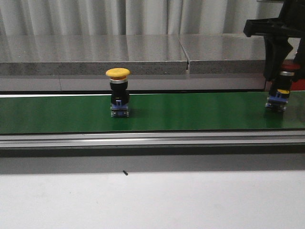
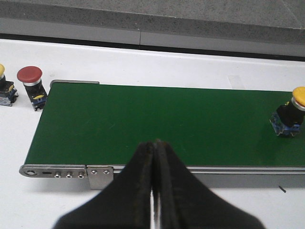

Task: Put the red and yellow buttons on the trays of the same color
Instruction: 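Lift the red button onto the red tray and open the right gripper, then move the right gripper back over the belt toward the yellow button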

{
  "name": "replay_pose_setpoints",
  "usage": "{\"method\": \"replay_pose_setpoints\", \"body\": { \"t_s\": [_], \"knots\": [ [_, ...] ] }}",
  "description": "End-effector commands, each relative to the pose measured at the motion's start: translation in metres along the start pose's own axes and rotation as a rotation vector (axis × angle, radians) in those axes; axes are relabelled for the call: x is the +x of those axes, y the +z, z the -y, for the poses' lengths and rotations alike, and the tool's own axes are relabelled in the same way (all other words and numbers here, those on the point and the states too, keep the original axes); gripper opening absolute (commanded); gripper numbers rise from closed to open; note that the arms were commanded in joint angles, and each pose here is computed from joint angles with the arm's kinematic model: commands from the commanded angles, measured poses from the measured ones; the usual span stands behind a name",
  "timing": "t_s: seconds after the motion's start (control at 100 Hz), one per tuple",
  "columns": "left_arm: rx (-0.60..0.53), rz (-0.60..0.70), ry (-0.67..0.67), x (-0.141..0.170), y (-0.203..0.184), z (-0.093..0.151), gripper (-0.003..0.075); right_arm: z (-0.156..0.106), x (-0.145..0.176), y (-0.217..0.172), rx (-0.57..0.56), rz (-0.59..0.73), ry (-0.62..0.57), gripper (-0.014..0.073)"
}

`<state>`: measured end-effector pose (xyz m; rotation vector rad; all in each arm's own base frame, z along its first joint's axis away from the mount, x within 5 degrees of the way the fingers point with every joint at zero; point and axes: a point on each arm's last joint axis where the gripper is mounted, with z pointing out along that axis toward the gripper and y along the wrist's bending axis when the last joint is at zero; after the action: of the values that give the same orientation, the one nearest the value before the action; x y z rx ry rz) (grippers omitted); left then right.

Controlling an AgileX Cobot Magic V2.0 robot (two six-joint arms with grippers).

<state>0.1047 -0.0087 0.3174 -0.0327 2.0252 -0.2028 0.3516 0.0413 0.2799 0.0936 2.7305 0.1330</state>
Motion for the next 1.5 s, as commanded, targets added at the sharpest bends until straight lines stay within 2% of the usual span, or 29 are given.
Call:
{"method": "replay_pose_setpoints", "body": {
  "t_s": [0.0,0.1,0.23,0.46,0.59,0.8,1.18,1.43,1.49],
  "knots": [
    [0.007,0.083,-0.014,-0.013,-0.004,0.002,-0.002,0.007,-0.014,-0.043,0.001,0.163,-0.061,0.0123],
    [0.007,0.083,-0.014,-0.013,-0.004,0.002,-0.002,0.025,-0.023,-0.062,0.024,0.232,-0.086,0.0123],
    [0.007,0.083,-0.014,-0.013,-0.004,0.002,-0.002,0.053,-0.033,-0.083,0.069,0.291,-0.049,0.0123],
    [0.007,0.083,-0.014,-0.013,-0.004,0.002,-0.002,0.125,-0.043,-0.115,0.17,0.402,0.136,0.0123],
    [0.007,0.083,-0.014,-0.013,-0.004,0.002,-0.002,0.168,-0.042,-0.114,0.206,0.417,0.249,0.0123],
    [0.007,0.083,-0.014,-0.013,-0.004,0.002,-0.002,0.22,-0.045,-0.087,0.262,0.42,0.326,0.0123],
    [0.007,0.083,-0.014,-0.013,-0.004,0.002,-0.002,0.252,-0.056,0.0,0.211,0.391,0.42,0.0123],
    [0.007,0.083,-0.014,-0.013,-0.004,0.002,-0.002,0.262,-0.051,0.039,0.198,0.309,0.438,0.0124],
    [0.007,0.083,-0.014,-0.013,-0.004,0.002,-0.002,0.262,-0.05,0.041,0.197,0.302,0.438,0.0156]
  ]
}}
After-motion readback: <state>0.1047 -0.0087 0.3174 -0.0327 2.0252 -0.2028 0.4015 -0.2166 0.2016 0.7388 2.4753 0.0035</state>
